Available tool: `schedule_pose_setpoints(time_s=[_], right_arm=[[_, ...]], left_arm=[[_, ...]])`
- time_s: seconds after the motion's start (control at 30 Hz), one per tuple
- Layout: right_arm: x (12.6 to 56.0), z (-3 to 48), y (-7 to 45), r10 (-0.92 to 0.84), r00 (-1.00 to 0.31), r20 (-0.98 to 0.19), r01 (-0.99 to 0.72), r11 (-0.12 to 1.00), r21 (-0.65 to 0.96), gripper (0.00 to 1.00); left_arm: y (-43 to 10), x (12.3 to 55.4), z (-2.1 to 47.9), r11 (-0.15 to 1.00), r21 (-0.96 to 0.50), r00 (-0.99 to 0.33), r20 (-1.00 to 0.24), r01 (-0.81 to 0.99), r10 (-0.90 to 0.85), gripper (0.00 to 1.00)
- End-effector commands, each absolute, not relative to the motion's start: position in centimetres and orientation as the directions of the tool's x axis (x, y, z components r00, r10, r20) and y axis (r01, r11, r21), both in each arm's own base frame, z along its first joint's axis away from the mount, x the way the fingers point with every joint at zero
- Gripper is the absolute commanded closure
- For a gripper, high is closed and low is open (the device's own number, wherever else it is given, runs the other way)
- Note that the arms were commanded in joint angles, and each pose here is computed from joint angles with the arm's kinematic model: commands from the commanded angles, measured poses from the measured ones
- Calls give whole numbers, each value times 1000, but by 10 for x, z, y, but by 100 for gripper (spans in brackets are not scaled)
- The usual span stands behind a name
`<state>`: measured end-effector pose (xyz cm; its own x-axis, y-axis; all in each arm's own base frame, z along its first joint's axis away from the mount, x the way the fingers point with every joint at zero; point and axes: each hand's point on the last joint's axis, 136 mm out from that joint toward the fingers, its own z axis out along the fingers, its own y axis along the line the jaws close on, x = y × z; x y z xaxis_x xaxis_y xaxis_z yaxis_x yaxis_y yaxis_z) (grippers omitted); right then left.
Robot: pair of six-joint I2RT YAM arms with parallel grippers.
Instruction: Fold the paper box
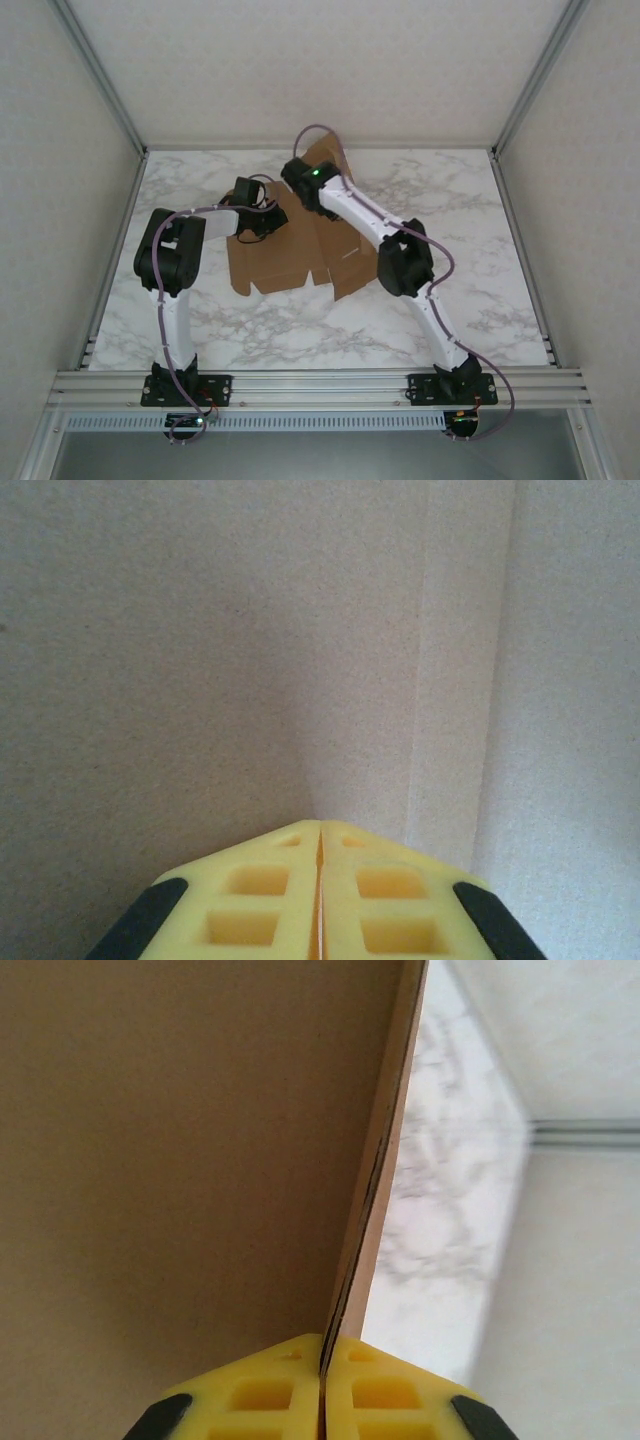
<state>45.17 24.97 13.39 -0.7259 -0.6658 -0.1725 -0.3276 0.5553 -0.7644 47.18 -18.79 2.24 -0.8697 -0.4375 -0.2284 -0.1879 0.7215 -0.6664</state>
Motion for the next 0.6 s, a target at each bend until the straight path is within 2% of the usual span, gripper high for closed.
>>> schedule_pose_setpoints(time_s=[0.0,0.13,0.27,0.4,0.57], right_arm=[[445,116,283,-756,-648,-93,-353,406,-843,92],[450,140,290,-777,-616,-128,-305,385,-871,92],[455,183,298,-801,-561,-209,-256,408,-876,91],[456,208,307,-821,-499,-278,-270,451,-850,90],[456,216,312,-823,-465,-325,-277,484,-830,89]], left_arm=[[-205,454,16,732,-655,-898,-189,-186,-397,91],[-205,454,20,726,-663,-897,-190,-183,-400,90],[-211,456,36,687,-707,-888,-195,-168,-417,83],[-221,460,74,613,-780,-874,-207,-123,-439,73],[-217,466,136,567,-822,-827,-281,-54,-486,66]])
